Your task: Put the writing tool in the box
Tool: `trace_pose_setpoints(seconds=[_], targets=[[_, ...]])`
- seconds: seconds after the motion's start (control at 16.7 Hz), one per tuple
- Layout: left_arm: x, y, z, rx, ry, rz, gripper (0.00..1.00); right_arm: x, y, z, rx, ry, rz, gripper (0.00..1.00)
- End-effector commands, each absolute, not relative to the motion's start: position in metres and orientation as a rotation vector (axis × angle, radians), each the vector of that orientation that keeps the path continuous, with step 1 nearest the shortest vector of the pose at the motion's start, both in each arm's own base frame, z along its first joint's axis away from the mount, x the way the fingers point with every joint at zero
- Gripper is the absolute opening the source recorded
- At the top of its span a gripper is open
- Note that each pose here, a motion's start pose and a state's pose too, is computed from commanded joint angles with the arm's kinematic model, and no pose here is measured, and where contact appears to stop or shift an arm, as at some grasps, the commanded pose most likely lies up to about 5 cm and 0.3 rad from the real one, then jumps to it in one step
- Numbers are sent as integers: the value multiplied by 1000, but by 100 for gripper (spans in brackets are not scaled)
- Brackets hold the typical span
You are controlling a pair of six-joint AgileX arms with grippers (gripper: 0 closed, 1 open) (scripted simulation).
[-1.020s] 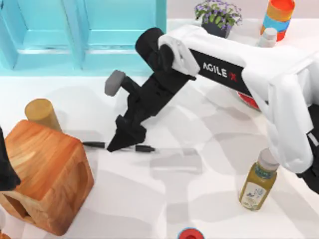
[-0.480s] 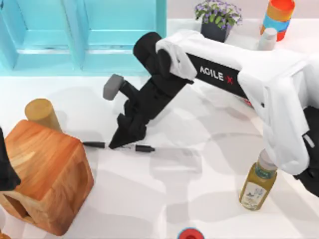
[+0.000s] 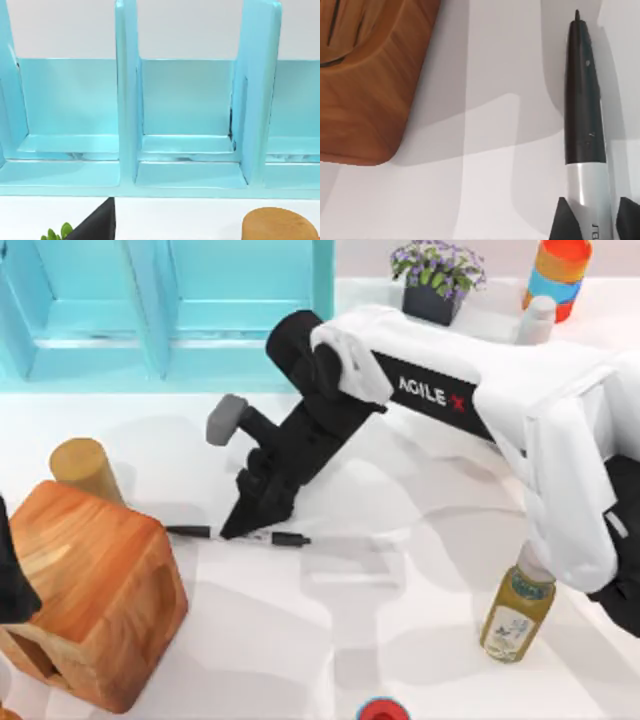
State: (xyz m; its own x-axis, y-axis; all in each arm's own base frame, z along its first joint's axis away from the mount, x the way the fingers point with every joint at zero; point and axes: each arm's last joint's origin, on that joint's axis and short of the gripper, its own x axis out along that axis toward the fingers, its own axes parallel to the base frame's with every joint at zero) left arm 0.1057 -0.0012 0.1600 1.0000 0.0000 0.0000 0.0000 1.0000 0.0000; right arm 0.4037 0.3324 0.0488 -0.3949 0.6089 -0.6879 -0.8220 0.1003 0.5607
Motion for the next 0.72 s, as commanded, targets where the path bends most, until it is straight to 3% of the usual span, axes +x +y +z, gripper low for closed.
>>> trace_pose_setpoints(seconds=[0.18, 0.24, 0.72], targets=[[106, -1, 160, 0, 0, 0, 100, 404, 332, 49, -249, 1209, 1575, 0], [106, -1, 160, 0, 0, 0, 100, 412, 330, 73, -258, 1136, 1569, 0], [106, -1, 160, 0, 0, 0, 100, 414, 337, 118, -250, 1165, 1584, 0]])
